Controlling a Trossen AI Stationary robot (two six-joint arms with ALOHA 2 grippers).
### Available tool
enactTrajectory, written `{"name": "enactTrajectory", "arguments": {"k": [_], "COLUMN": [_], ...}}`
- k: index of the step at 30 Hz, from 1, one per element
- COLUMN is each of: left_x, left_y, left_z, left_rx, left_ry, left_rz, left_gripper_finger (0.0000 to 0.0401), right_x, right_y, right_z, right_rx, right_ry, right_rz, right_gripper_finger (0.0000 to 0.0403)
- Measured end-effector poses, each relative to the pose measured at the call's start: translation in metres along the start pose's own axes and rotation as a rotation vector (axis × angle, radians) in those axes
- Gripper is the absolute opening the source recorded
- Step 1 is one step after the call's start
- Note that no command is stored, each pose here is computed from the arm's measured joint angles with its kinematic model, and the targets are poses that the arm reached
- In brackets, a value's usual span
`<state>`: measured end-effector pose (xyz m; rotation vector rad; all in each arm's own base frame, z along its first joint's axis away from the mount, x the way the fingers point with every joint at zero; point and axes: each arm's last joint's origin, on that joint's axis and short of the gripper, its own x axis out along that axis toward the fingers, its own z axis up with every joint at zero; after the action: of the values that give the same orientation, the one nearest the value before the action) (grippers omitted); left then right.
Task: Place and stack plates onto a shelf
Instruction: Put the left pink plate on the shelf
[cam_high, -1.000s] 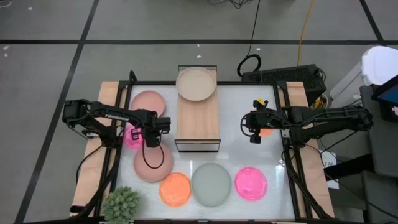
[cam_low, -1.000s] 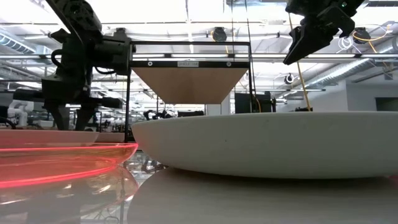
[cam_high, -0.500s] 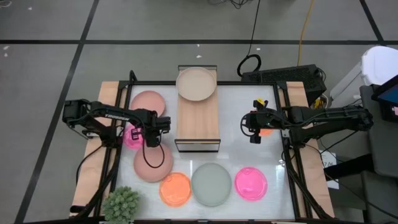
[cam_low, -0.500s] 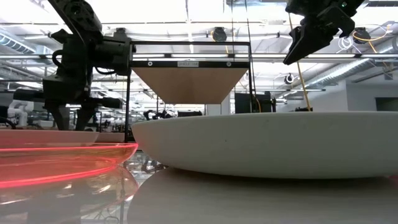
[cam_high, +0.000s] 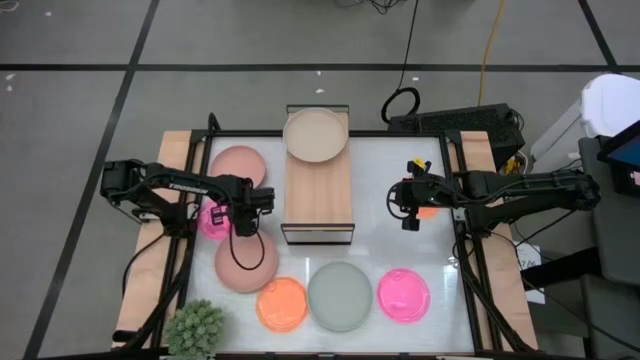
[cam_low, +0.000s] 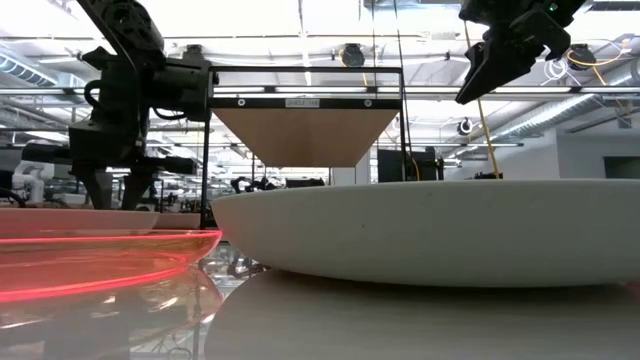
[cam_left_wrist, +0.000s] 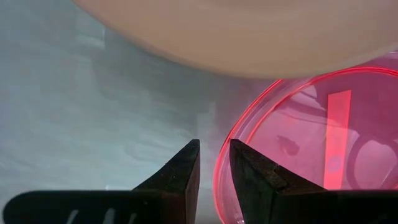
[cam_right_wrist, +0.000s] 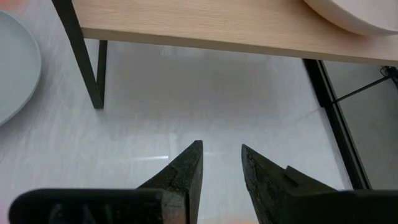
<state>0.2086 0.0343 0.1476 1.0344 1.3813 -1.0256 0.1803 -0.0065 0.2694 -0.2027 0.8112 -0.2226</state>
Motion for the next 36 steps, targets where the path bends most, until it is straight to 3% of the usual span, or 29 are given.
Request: {"name": "enactTrajectory", "arguments": {"k": [6, 16, 30, 36], "left_x": [0.0, 0.0, -0.004, -0.021], "left_y": [0.0, 0.0, -0.001, 0.001], "left_z": [0.0, 0.0, -0.003, -0.005], "left_rx": [-0.002, -0.043, -0.047, -0.119], "left_ry": [-0.004, -0.005, 0.1, 0.132], "left_rz": [-0.001, -0.001, 0.026, 0.108], "left_gripper_finger": [0.0087, 0.0018, 0.0014, 0.0014], "right_x": [0.0, 0.0, 0.0, 0.0], "right_y": [0.0, 0.0, 0.0, 0.0], "right_z": [0.0, 0.002, 0.002, 0.002], "right_rx": [0.001, 0.001, 0.002, 0.002], "right_ry": [-0.003, -0.016, -0.017, -0.017], "right_rz": [0.0, -0.002, -0.002, -0.002], "right_gripper_finger": [0.0093, 0.0093, 0.0093, 0.0093]}}
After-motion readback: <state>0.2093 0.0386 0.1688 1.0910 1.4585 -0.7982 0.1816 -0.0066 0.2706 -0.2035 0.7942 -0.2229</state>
